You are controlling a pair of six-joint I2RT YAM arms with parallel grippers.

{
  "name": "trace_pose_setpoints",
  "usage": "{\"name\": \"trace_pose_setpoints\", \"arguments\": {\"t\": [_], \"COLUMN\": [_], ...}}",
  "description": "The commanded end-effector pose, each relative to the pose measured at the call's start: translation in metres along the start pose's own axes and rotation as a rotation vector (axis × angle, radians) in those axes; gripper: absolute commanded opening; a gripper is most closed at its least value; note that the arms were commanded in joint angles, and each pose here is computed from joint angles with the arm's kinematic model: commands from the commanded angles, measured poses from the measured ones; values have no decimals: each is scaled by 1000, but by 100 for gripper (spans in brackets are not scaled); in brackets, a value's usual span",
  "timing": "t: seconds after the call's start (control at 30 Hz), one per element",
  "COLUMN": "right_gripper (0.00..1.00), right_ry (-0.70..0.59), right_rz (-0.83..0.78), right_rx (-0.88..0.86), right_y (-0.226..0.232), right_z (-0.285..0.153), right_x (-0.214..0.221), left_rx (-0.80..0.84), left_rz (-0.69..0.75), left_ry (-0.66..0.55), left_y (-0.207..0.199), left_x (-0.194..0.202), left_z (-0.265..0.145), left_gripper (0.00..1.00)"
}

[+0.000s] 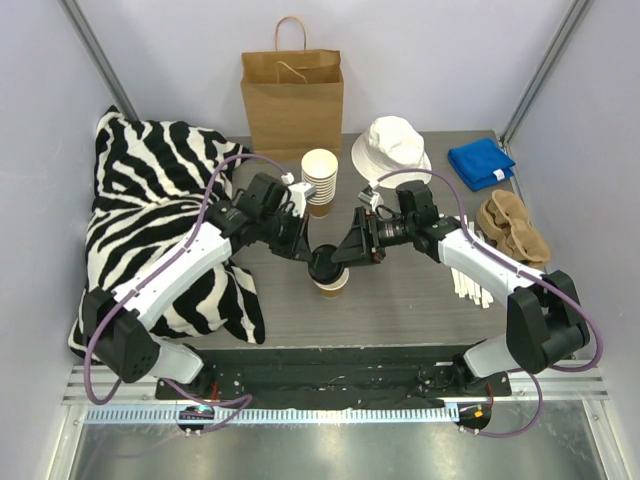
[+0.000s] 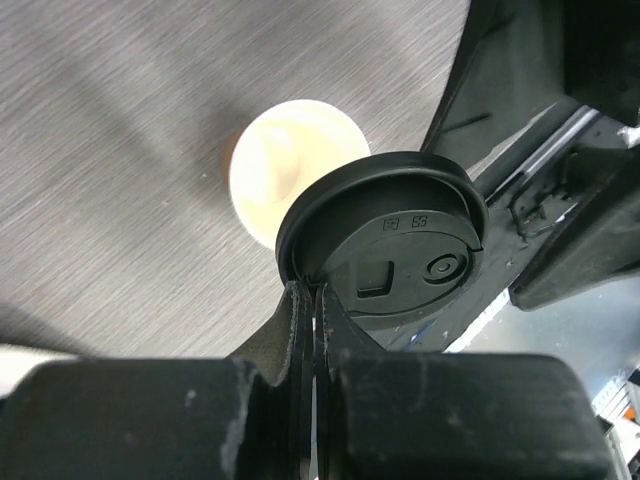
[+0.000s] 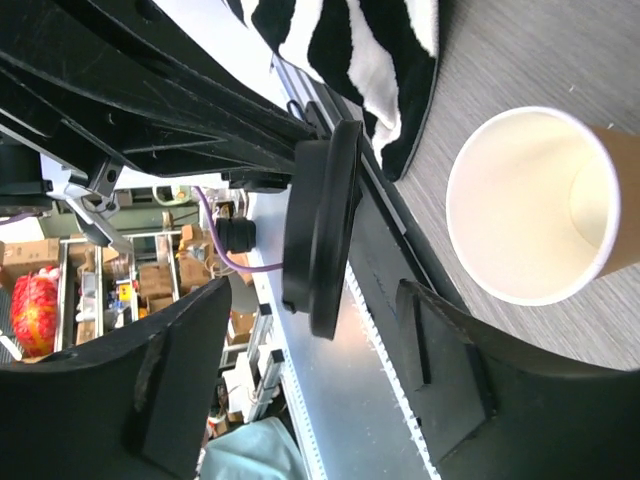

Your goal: Pack the takeout coffee

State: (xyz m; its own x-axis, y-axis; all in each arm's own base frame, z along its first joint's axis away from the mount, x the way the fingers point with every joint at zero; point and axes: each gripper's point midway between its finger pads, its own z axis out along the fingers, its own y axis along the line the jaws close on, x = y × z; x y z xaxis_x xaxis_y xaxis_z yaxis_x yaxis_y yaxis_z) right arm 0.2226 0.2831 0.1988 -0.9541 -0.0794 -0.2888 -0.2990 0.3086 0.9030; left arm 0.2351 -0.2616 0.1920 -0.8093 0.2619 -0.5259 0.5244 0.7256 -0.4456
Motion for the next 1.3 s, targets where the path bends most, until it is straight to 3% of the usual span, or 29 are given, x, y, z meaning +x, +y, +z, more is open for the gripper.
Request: {"name": "trace_pose_setpoints", "arguments": {"t": [0.0,0.17,0.3,0.67,1.0,1.27], "right_gripper": [81,82,77,63,28,17], "right_ry": [-49,-94,-110,-114,-138,-138], "right_rz": [-90,-116,-227,-303,-327,-347], "right_rx": [28,176,264,276,238,243], "right_y": [8,-20,-27,-22,-18,-19], "right_z": [-11,-36,-55,-65,-60,-57], "right_x": [-22,-32,-29,-9,3,7], "left_rx": [-61,-191,-242,-231,-254,-299], "left_rz": [63,104,160,283,295,299], "left_ry": [37,114,181,386,408,412], "left_y": [-1,12,15,7,6,15], "left_x": [-7,-11,-13,-3,-7,-10], "left_z": [-5,3,7,24,40,49], "left_gripper": [0,0,0,0,0,0]}}
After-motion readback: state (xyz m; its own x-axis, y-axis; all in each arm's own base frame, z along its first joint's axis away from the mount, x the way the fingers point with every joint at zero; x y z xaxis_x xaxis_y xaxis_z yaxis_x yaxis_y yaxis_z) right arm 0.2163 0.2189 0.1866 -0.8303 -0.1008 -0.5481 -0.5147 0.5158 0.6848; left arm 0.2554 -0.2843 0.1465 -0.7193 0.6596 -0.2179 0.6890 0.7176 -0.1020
